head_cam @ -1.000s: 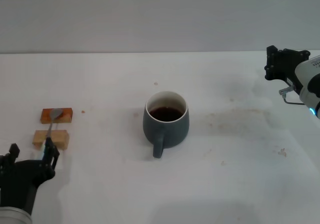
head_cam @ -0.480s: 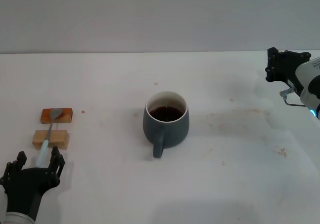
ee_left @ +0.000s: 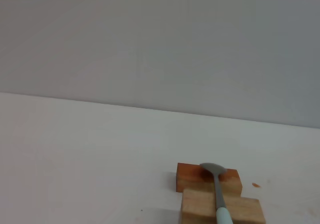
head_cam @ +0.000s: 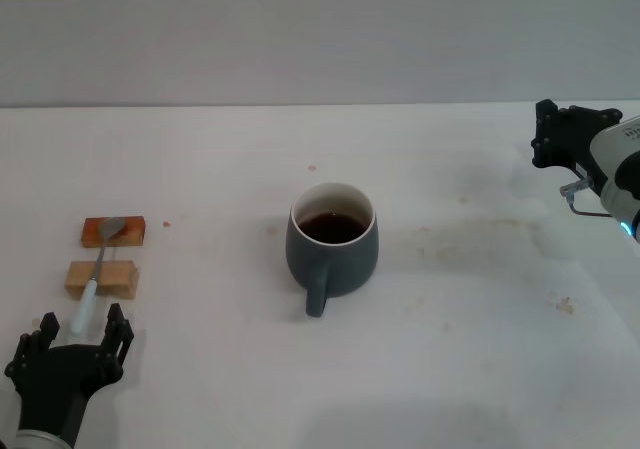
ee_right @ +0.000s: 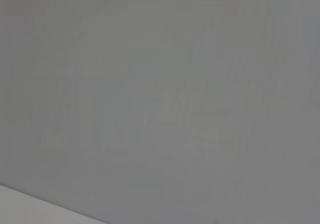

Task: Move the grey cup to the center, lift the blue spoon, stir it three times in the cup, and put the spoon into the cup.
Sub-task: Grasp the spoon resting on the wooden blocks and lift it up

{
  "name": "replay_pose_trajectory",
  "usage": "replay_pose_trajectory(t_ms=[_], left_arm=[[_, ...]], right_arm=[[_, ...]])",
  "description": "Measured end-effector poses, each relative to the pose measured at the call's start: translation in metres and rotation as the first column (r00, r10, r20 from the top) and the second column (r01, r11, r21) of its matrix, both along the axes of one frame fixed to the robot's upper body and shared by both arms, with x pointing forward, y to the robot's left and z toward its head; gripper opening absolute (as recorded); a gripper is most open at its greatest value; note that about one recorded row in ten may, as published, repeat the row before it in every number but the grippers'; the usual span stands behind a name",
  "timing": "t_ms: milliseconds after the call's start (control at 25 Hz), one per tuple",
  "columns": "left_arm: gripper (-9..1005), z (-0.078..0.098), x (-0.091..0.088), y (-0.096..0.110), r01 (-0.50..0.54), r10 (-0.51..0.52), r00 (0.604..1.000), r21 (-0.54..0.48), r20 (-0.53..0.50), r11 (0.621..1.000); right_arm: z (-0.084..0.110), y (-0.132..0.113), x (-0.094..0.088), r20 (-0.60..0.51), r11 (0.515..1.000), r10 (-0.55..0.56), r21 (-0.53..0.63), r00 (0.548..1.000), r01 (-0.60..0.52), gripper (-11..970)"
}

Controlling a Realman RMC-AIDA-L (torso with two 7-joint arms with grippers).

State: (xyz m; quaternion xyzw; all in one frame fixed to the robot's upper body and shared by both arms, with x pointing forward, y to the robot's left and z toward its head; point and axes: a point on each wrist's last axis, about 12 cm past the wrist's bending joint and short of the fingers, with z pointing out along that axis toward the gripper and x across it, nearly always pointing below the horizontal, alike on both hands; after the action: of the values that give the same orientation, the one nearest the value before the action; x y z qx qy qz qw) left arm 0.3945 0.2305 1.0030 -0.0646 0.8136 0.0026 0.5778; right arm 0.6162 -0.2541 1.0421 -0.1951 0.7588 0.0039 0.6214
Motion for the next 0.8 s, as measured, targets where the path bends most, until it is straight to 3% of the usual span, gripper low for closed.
replay_pose_trajectory(t_ms=[360,600,800], left_arm=[[695,-0.0004,0.0021,0.0049,0.015,-0.015,1.000,0.021,0.002,1.000],[601,0.0002,0.0044,0.0072,0.018,-0.018,1.000,0.025,0.003,1.000],[581,0.0002,0.0052,0.0073,0.023,-0.023,1.000,0.030,0.001,0.999]], right_arm=[[-0.0012,-0.0004,-0.0006,-0.003,1.000,-0.001,-0.016,1.000,0.001,0],[-0.0021,-0.0002,-0.0004,-0.006,0.999,-0.008,-0.033,1.000,0.007,1],[-0.0016,-0.0010,0.0001,-0.005,0.999,-0.016,-0.029,1.000,0.015,1]])
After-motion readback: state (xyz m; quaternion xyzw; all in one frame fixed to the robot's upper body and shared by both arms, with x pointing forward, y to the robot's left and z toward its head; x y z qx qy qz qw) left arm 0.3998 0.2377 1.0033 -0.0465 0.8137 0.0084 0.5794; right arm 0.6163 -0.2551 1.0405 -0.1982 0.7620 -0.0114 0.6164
